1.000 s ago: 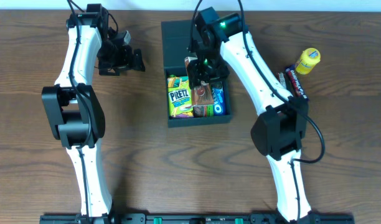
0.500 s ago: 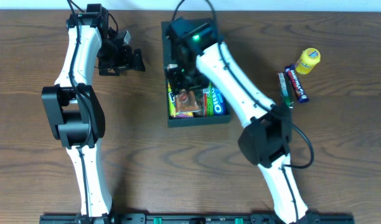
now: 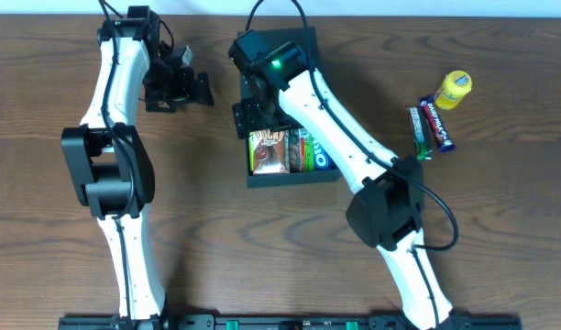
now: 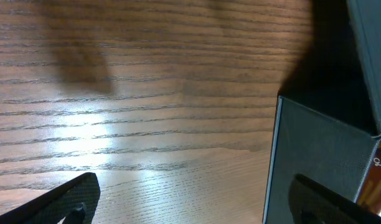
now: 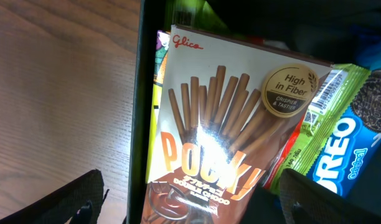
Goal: Pack container
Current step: 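Release the Pocky box and lift the right gripper from the box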
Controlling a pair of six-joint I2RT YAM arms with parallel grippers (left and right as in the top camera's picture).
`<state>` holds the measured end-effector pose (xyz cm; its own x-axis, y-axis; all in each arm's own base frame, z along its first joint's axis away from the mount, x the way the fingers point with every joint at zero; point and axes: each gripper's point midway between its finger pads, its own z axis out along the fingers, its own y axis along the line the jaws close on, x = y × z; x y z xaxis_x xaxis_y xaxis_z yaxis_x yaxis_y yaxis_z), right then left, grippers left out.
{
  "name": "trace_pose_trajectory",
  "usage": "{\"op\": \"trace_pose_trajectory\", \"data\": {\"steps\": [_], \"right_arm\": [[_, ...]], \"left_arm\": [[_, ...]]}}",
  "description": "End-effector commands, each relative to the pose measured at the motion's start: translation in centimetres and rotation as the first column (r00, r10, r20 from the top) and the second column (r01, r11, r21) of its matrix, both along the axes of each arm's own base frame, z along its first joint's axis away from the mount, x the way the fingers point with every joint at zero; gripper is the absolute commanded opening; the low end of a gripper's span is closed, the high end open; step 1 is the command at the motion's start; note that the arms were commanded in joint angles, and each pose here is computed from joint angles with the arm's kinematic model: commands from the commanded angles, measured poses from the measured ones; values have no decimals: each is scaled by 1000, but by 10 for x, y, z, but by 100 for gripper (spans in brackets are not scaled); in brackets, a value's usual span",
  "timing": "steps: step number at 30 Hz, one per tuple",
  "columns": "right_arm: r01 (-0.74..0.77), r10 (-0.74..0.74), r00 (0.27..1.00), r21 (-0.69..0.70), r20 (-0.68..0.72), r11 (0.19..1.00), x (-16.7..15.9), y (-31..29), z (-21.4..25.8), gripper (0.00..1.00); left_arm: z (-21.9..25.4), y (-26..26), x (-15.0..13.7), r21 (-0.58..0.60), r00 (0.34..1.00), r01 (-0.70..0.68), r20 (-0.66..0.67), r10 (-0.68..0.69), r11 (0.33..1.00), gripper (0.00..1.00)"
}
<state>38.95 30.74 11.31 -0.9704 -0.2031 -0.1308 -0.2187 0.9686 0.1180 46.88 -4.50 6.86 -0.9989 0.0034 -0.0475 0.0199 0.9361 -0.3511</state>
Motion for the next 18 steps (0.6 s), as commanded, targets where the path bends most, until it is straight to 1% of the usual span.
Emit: {"op": "trace_pose_trajectory", "data": {"steps": [1, 3, 4, 5, 6, 7, 8, 11, 15, 18], "right_arm": [[1, -1, 1000, -4, 28, 1000, 6, -1, 4, 88], [-2, 2, 999, -7, 32, 1000, 9, -6, 4, 78], [6, -6, 999, -7, 33, 1000, 12, -9, 6, 71], [20, -19, 999, -4, 35, 1000, 15, -14, 8, 57], [36, -36, 999, -2, 38, 999, 20, -22, 11, 29], [51, -51, 998, 0, 42, 999, 23, -29, 14, 13], [55, -55, 998, 1, 44, 999, 26, -34, 16, 1], [35, -35, 999, -17, 33, 999, 31, -52, 15, 1], [90, -91, 996, -45, -13, 995, 33, -76, 4, 1], [107, -108, 993, -38, -43, 994, 33, -81, -8, 1]], "left_arm": [[2, 1, 2, 4, 1000, -4, 5, 4, 1000, 98], [2, 1, 2, 4, 1000, -4, 4, 4, 1000, 98], [2, 1, 2, 4, 1000, -4, 4, 4, 1000, 98], [2, 1, 2, 4, 1000, -4, 4, 4, 1000, 97], [2, 1, 1, 4, 1000, -4, 2, 4, 1000, 97], [2, 1, 1, 4, 1000, -3, 1, 3, 1000, 98], [2, 1, 1, 4, 1000, -4, 2, 4, 1000, 98], [2, 1, 1, 4, 1000, -4, 2, 4, 1000, 98], [2, 1, 1, 3, 1000, -4, 2, 4, 1000, 98], [2, 1, 2, 3, 1000, -4, 4, 4, 1000, 97]]}}
